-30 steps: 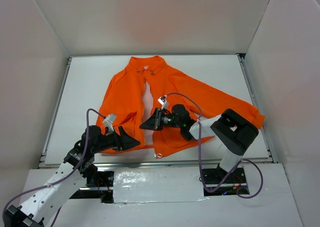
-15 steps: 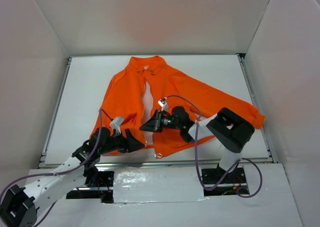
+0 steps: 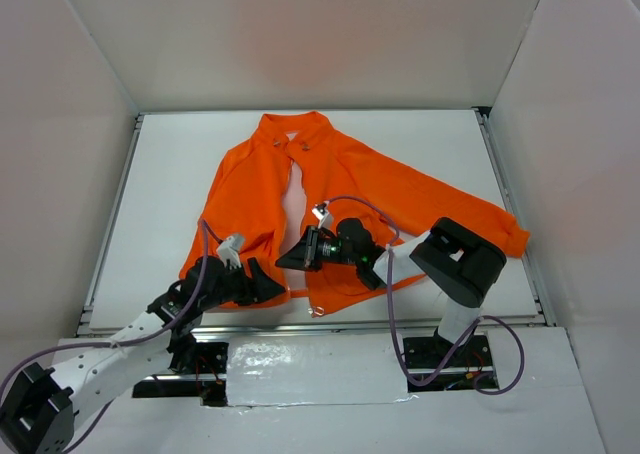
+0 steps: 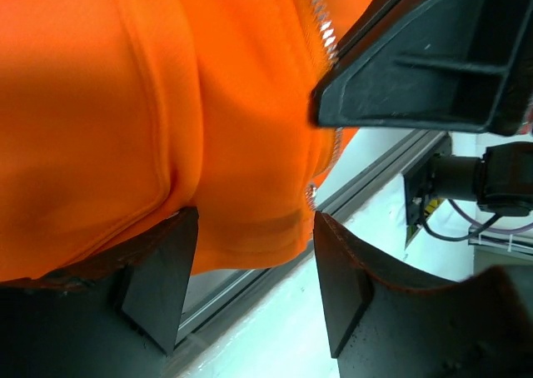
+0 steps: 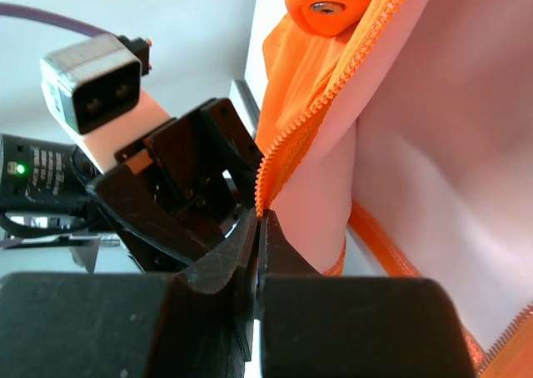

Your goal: Zip up the jacket

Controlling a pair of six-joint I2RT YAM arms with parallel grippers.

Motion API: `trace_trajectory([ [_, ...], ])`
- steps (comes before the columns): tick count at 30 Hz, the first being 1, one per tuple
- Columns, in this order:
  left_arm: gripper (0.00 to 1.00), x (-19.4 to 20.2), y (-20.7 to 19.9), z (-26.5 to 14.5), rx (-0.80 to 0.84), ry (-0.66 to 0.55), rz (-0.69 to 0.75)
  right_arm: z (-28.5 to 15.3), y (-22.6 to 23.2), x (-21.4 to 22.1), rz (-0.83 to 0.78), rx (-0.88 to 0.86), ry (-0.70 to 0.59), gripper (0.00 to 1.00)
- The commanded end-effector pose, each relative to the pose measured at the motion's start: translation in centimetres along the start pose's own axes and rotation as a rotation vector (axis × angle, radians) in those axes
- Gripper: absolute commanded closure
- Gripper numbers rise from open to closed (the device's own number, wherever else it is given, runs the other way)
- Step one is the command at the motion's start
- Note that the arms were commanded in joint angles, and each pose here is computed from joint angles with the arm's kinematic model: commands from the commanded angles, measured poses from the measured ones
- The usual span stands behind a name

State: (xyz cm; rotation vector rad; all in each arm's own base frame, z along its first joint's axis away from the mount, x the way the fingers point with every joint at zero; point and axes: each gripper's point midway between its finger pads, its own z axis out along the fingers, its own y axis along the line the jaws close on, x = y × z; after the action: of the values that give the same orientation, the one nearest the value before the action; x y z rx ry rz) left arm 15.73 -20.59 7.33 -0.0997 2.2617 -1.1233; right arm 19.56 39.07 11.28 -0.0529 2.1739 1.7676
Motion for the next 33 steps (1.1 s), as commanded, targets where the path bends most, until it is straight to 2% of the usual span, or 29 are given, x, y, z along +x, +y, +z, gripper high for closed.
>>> trace_trajectory([
  [1,0.30,-0.3,-0.3,0.3,0.026,-0.027,0.031,0.3,0.6,-0.4,-0.017,0.001,-0.036,1.00],
  [8,0.31,0.4,0.6,0.4,0.003,-0.019,0.019,0.8,-0.1,-0.6,0.000,0.065,-0.076,1.00],
  [15,0.39,0.8,0.9,0.6,0.009,-0.014,0.013,1.3,-1.1,0.0,0.016,0.111,-0.086,1.00],
  [23,0.41,1.4,1.2,0.9,0.012,0.000,0.004,1.7,-2.6,0.4,0.048,0.160,-0.111,1.00],
  [25,0.45,1.5,1.0,1.0,0.023,0.007,0.004,1.8,-2.6,0.4,0.055,0.158,-0.115,1.00],
  [33,0.49,1.8,1.4,1.0,0.012,0.011,0.000,1.8,-3.1,0.3,0.063,0.175,-0.127,1.00],
])
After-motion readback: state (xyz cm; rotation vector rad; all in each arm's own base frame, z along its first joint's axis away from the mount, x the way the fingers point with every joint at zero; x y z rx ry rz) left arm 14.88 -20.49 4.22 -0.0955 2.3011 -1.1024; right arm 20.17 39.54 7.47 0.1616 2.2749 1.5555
